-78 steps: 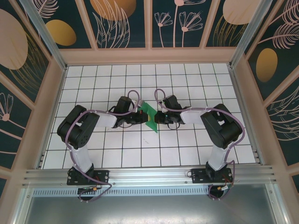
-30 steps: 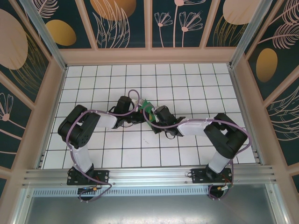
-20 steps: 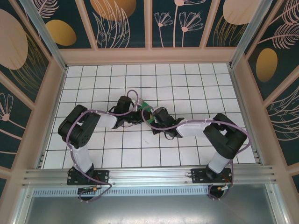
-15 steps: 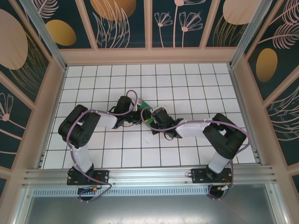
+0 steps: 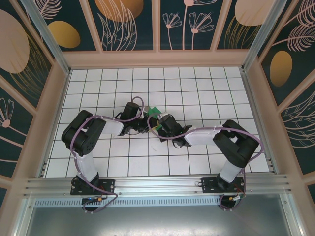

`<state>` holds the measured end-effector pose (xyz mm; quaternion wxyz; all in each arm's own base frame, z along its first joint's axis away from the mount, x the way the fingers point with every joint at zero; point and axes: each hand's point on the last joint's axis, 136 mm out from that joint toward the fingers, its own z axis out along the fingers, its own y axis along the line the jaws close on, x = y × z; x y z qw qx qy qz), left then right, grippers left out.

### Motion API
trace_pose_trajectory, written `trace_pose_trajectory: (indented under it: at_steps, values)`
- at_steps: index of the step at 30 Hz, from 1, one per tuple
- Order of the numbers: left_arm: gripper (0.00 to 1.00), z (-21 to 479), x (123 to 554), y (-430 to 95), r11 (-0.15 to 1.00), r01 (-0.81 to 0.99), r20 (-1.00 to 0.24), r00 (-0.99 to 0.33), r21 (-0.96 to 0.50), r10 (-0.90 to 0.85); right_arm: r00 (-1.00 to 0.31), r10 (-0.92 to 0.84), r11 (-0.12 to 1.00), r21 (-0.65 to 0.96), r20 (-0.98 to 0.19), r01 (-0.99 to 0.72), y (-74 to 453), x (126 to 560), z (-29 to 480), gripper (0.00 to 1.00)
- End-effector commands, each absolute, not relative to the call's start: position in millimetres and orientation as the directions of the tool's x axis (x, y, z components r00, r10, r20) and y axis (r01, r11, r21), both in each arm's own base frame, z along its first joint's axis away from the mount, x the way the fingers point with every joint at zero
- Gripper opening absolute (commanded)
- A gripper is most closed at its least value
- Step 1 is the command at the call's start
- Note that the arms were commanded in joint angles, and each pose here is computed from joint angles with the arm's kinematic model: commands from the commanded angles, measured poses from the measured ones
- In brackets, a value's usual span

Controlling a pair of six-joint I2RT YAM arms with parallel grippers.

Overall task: Fold a paper plane with a square sheet of paper (pick it up from the middle)
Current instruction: Fourth fold the wing at the center of the table.

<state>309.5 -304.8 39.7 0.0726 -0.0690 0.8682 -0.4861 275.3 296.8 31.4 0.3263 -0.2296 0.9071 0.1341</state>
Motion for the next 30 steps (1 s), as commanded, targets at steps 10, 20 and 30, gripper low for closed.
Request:
trace_pose_trajectory:
  at_steps: [10,20,30]
  values:
    - [0.12,43,321,-306,0.531,-0.007,-0.11,-0.976,-0.848,-0.189,-0.715,-0.27,0.814,0.244,-0.645,-0.527,306,262,42,0.2]
    - [0.1,42,320,-309,0.53,0.027,-0.125,-0.981,-0.848,-0.151,-0.804,-0.029,0.659,0.593,-0.594,-0.462,287,268,93,0.36]
    - [0.08,44,315,-309,0.524,0.056,-0.142,-0.982,-0.85,-0.125,-0.869,0.027,0.671,0.653,-0.494,-0.351,288,306,81,0.14]
